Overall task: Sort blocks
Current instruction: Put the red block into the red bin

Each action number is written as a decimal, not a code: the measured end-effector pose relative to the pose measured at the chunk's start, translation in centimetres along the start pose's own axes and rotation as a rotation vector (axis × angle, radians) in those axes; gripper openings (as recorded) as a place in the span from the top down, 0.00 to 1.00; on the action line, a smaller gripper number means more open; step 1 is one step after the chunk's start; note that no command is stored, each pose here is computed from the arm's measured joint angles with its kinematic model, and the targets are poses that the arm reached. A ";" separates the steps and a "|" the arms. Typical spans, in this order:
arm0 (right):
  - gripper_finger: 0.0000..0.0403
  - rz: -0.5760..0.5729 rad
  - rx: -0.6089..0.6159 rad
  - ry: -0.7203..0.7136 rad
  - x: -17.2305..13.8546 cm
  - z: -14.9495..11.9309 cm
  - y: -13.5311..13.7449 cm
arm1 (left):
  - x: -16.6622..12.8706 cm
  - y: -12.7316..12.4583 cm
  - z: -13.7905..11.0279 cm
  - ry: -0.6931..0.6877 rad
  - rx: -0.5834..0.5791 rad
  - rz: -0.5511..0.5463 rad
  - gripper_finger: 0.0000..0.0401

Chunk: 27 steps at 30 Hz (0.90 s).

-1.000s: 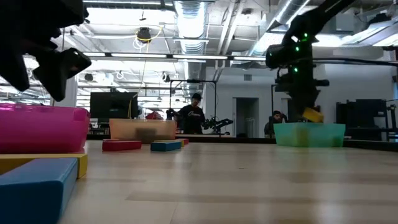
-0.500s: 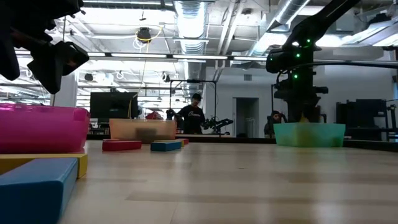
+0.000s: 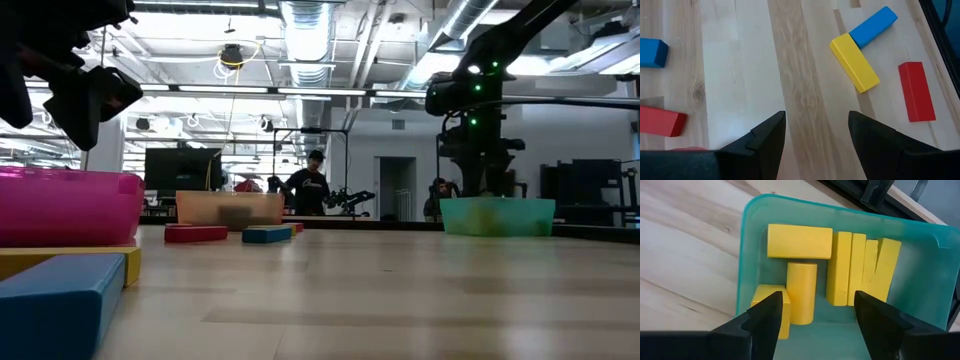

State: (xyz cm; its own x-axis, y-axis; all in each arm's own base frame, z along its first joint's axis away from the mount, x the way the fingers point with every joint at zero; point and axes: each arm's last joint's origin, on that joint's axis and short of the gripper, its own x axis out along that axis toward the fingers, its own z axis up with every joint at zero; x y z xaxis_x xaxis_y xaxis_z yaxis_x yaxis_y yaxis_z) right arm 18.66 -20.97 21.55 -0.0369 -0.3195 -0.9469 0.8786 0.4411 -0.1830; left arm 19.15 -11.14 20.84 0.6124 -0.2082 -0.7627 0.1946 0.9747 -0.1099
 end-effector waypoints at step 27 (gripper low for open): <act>0.35 0.264 -0.139 -0.464 -11.5 -4.6 3.8 | 6.0 -9.8 -1.7 -0.027 0.104 -0.170 0.48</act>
State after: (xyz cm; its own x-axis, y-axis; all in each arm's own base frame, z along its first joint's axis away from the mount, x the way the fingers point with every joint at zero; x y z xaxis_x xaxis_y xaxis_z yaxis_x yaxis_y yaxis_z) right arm 20.18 -11.74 30.54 0.4177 -0.5053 -0.7551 0.7573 0.6528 -0.0179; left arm 19.61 -21.84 16.26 0.5843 -0.3724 -0.7211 0.3739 0.9121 -0.1680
